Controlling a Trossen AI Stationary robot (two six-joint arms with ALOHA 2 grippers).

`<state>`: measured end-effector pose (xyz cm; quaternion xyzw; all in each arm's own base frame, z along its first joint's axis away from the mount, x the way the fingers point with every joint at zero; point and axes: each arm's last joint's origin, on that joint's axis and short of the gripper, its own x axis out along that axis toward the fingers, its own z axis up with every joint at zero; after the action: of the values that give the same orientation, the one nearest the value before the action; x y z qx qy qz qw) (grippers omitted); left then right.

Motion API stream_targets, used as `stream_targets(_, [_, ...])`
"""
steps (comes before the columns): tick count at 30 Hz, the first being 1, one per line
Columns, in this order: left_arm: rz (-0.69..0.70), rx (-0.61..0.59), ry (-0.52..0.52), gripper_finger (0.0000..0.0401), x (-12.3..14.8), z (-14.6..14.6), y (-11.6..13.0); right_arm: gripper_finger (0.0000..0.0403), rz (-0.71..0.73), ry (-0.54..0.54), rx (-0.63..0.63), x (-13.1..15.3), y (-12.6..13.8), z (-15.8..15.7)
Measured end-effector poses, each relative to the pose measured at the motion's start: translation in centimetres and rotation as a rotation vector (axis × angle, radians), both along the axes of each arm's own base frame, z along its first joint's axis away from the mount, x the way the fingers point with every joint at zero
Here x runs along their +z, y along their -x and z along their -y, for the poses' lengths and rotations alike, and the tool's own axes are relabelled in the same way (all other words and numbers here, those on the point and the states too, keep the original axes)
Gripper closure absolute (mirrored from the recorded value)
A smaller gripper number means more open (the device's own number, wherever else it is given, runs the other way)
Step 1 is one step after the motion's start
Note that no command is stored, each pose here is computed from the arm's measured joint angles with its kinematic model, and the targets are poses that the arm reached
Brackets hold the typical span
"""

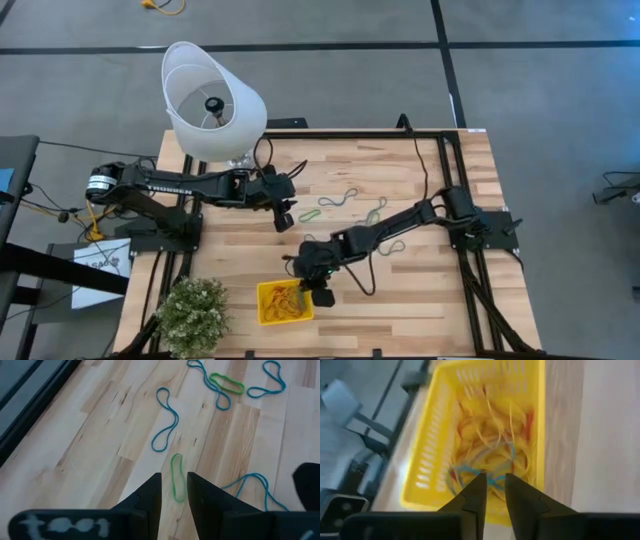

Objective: Pick and place items into bin
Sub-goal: Put the blue rubber band into the yellow bin

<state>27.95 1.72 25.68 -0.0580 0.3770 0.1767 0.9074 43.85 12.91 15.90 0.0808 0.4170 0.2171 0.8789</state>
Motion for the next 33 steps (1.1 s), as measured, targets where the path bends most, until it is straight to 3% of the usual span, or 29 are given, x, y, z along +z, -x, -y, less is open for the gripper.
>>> stream_targets(5, [0.006,0.015,0.014,0.0318,0.0,0.0,0.0,0.0332,0.026,-0.008,-0.017,2.5,0.4,0.9])
stream_targets(9, [0.008,0.022,0.03,0.0318,0.0,0.0,0.0,0.0332,0.072,-0.008,-0.029,6.5,1.6,2.2])
stream_targets(14, [0.003,0.024,0.041,0.0318,-0.1,0.0,0.1,0.0332,0.025,0.069,-0.019,10.9,4.9,4.9])
stream_targets(18, [-0.002,0.03,0.051,0.0318,-0.1,0.1,0.1,0.0332,-0.034,0.148,-0.102,13.2,7.6,7.6])
stream_targets(23, [-0.009,-0.045,0.122,0.0318,-0.2,0.5,0.1,0.0332,-0.063,0.171,-0.214,15.2,11.7,11.4])
stream_targets(27, [-0.03,-0.232,0.117,0.0318,-0.2,1.6,0.0,0.0332,-0.015,0.162,-0.322,16.5,15.3,14.4])
stream_targets(33, [-0.009,-0.337,0.064,0.0318,-0.6,3.1,-0.7,0.0332,0.072,0.154,-0.493,14.6,19.5,18.0])
